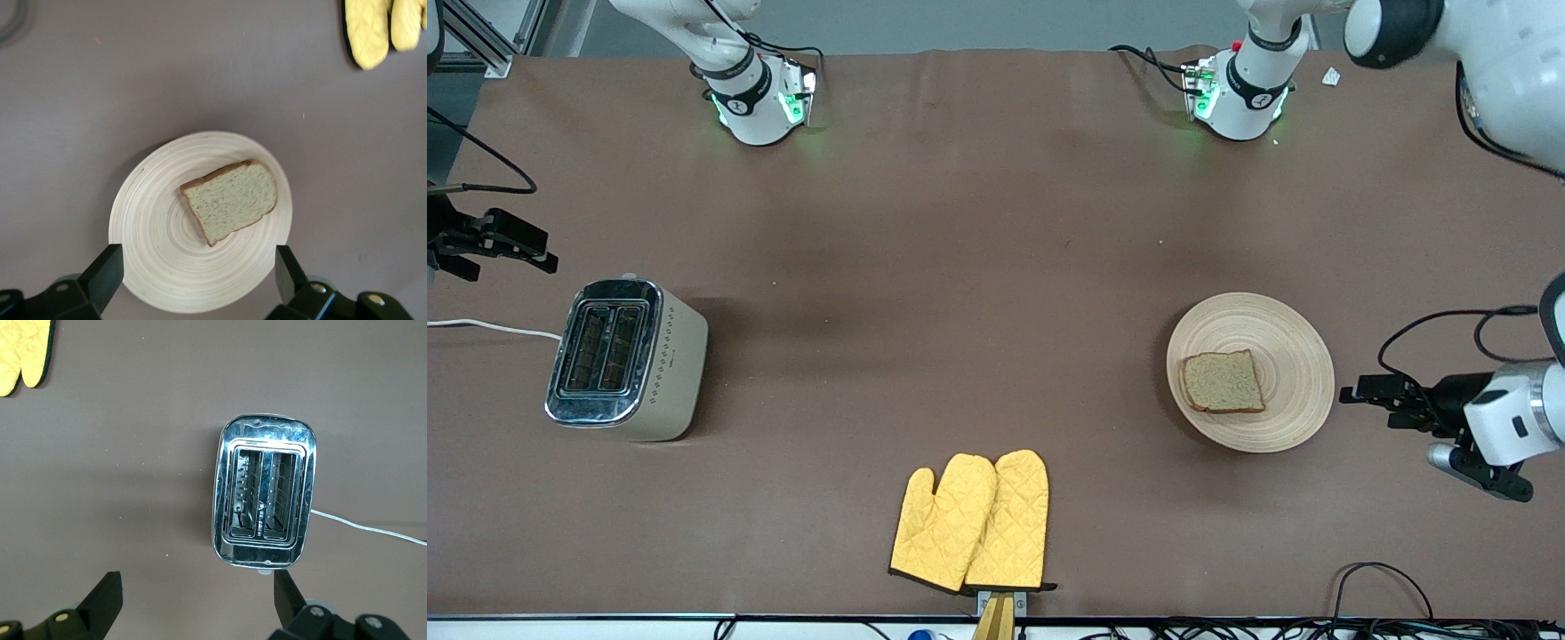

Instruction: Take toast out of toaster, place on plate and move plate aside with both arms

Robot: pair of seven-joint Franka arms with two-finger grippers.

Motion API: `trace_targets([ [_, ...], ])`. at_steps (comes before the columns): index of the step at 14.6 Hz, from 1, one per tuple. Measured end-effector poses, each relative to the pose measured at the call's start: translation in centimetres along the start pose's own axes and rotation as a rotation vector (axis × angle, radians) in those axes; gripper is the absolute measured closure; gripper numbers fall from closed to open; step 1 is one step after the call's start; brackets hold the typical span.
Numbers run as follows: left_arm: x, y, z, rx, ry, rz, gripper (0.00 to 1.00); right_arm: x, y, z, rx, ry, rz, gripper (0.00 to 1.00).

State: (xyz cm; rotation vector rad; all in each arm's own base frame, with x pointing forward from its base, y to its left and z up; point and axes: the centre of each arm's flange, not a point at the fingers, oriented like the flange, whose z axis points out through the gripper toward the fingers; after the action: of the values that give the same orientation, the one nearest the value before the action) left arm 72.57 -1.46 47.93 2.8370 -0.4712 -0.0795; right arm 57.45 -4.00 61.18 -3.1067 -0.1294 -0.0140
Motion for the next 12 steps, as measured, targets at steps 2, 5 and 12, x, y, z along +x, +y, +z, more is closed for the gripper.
trace_targets([
  [2, -1.3, 4.6, -5.7, 0.101, 0.037, -0.024, 0.00, 0.0, 0.0, 0.0, 0.000, 0.000, 0.000, 0.00],
  [5, -4.9, 9.1, -12.7, 0.174, 0.081, -0.123, 0.00, 0.0, 0.0, 0.0, 0.000, 0.000, 0.000, 0.00],
  [12, -9.2, 9.8, -13.9, 0.182, 0.109, -0.241, 0.00, 0.0, 0.0, 0.0, 0.000, 0.000, 0.000, 0.00],
])
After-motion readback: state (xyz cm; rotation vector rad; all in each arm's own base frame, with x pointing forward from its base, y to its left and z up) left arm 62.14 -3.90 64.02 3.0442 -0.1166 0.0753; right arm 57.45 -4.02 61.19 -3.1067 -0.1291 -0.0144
